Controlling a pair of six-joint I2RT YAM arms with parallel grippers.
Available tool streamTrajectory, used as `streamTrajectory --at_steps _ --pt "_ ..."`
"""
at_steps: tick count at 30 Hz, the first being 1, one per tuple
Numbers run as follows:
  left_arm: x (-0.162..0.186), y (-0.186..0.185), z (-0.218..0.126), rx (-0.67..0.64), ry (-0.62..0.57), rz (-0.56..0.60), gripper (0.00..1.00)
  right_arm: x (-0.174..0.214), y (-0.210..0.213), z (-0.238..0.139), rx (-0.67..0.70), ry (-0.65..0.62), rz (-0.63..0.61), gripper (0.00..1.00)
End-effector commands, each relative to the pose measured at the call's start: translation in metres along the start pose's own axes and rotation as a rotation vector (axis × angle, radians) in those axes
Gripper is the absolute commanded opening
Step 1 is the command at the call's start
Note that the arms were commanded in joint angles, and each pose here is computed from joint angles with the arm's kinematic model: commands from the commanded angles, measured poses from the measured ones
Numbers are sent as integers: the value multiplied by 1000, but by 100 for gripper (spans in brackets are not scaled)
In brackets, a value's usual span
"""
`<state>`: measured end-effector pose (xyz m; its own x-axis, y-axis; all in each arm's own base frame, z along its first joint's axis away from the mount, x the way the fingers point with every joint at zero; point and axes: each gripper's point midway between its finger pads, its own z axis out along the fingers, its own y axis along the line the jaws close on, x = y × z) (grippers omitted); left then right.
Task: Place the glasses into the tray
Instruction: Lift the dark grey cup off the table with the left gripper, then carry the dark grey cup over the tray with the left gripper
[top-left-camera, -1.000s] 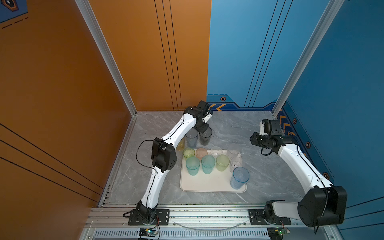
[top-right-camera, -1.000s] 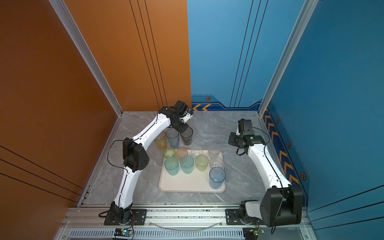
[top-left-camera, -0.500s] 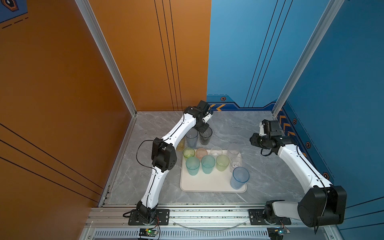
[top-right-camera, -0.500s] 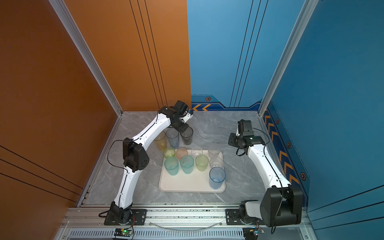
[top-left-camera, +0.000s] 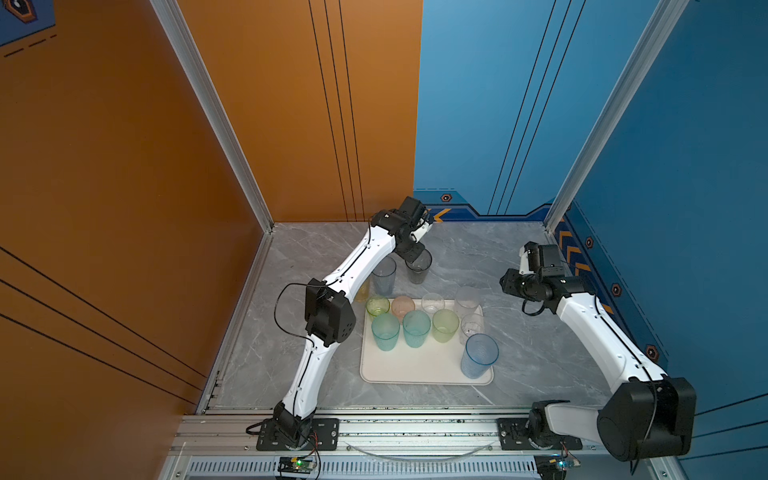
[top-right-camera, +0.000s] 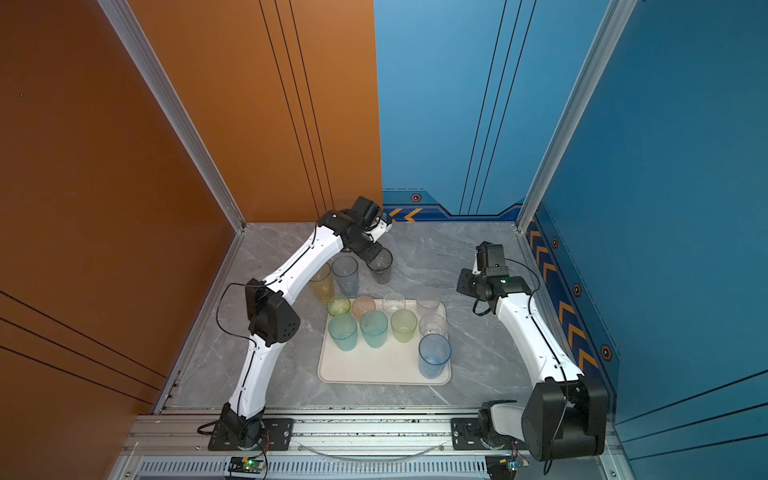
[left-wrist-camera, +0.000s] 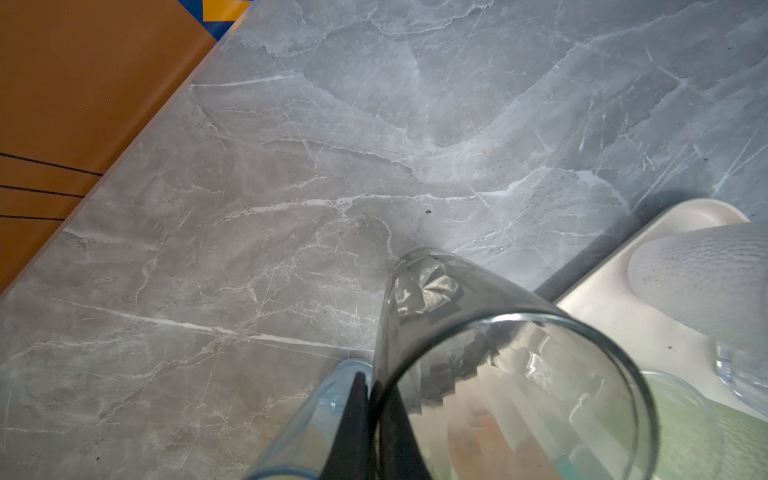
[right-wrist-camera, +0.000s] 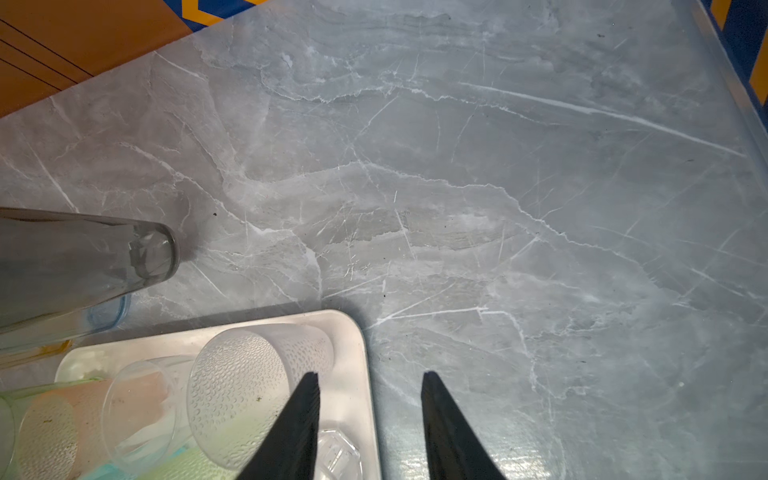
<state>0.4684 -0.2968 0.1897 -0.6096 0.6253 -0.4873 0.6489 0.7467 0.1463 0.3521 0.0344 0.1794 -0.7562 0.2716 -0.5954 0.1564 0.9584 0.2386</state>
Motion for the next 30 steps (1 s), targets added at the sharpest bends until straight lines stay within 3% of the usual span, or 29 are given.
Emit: streamTrajectory --at_steps 1,10,19,24,30 --pt "-28 2 -74 -50 -144 19 0 3 0 -6 -9 -10 -3 40" --pt "-29 -7 -165 -103 -272 63 0 6 1 -20 -16 -30 4 40" --pt "14 -49 -233 -108 -320 138 0 6 9 -30 -15 -34 -13 40" --pt "48 -81 -252 -26 -327 138 0 3 20 -35 -23 -43 -30 40" --pt "87 -132 -252 146 -286 181 0 1 30 -40 -28 -48 -51 40"
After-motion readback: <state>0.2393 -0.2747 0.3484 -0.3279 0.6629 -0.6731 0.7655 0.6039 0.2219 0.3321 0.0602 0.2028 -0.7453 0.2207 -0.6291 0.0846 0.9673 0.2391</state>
